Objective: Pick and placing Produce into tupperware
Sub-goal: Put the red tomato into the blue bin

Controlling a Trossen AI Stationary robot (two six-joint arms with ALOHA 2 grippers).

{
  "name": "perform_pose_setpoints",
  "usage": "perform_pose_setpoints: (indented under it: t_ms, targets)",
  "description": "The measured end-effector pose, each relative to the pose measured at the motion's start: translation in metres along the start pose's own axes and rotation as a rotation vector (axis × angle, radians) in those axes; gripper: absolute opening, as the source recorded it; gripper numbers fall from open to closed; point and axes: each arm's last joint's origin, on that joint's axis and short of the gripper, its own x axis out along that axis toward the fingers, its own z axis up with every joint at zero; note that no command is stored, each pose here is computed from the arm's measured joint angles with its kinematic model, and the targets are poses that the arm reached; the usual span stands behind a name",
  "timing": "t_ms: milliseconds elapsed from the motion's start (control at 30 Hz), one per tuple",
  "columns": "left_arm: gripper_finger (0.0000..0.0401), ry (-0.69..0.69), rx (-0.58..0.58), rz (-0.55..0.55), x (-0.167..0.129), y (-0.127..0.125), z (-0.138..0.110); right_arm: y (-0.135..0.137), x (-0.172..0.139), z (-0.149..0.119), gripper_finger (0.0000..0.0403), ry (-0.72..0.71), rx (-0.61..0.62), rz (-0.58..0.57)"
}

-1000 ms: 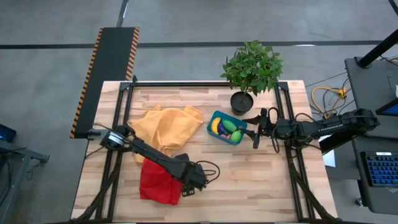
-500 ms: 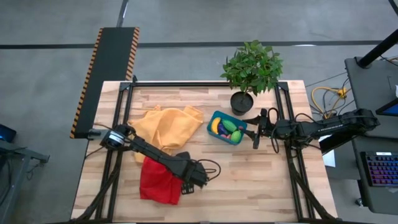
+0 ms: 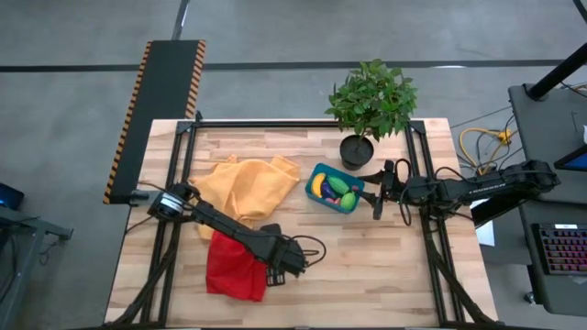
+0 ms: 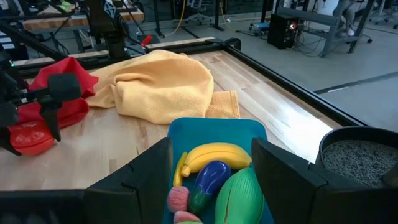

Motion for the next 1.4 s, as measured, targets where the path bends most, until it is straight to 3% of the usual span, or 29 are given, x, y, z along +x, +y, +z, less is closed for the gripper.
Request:
perform_pose_setpoints:
  t_ms: [133,533,733,1067,1400]
  targets:
    - [0.0249,-0.002,0.019,0.001,0.000,0.000,0.000,0.000,0.000,-0.002,0.0210,0.016,-0.002,-0.003]
    - [0.0236,-0.018,0.188,-0.011,-0.005,-0.001,0.004,0.000,0.000,-0.001,0.0210,0.009,0.015,-0.003]
    - [0.0237,-0.029,0.211,-0.007,-0.006,0.006,0.010,0.000,0.000,-0.001,0.0210,0.006,0.015,-0.011]
    - [0.0237,-0.115,0.257,-0.008,-0.012,0.033,0.036,0.000,0.000,0.005,0.0210,-0.009,0.021,-0.009]
    - [0.0237,-0.262,0.345,0.057,-0.047,0.072,0.076,0.002,-0.003,0.024,0.0210,-0.068,0.051,0.008]
